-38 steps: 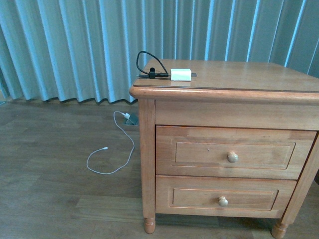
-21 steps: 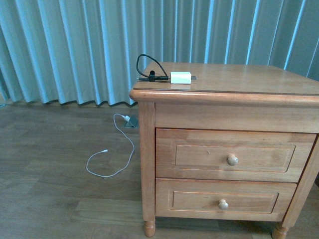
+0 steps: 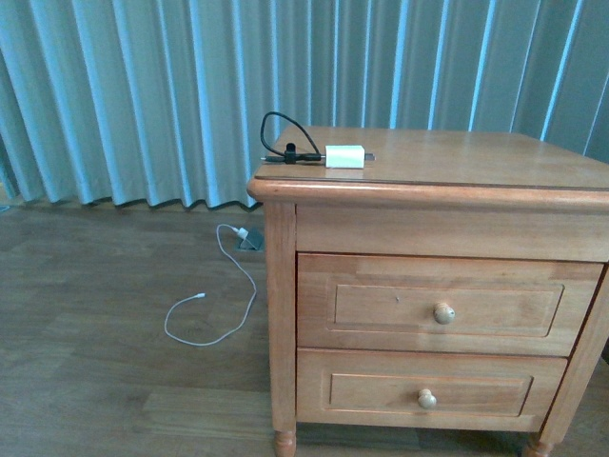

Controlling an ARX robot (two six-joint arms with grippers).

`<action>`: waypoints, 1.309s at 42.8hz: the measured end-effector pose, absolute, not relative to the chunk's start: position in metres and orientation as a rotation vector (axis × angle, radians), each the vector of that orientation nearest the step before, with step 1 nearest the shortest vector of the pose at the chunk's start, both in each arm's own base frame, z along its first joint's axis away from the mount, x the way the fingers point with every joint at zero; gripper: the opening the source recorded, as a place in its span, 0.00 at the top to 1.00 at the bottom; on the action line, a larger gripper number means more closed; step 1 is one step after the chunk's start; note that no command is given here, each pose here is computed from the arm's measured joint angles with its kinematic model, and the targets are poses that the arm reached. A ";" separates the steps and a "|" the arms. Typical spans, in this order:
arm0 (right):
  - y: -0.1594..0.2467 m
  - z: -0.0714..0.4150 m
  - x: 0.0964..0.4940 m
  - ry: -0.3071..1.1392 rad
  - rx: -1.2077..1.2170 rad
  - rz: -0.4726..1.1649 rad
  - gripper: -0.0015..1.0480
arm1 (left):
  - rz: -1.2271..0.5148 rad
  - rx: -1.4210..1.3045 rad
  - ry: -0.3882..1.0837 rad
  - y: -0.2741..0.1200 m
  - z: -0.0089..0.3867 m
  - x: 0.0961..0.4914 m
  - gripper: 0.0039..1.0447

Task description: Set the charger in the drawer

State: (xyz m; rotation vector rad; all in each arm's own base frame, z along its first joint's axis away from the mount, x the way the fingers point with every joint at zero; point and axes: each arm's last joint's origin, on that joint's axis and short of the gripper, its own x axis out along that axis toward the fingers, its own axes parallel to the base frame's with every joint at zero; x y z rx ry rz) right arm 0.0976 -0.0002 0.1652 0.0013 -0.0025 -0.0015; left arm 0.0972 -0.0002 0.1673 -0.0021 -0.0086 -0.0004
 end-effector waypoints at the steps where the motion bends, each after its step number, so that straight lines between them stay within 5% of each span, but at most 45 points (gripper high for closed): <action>1: 0.000 0.164 0.098 0.013 -0.016 0.003 0.08 | 0.000 -0.002 -0.009 0.000 0.167 0.097 0.06; 19: 0.010 0.167 0.128 0.259 -0.102 0.075 0.08 | 0.000 -0.002 -0.009 0.000 0.167 0.097 0.06; 56: 0.084 0.136 0.299 0.304 -0.218 0.121 0.08 | 0.000 -0.002 -0.009 0.000 0.167 0.097 0.06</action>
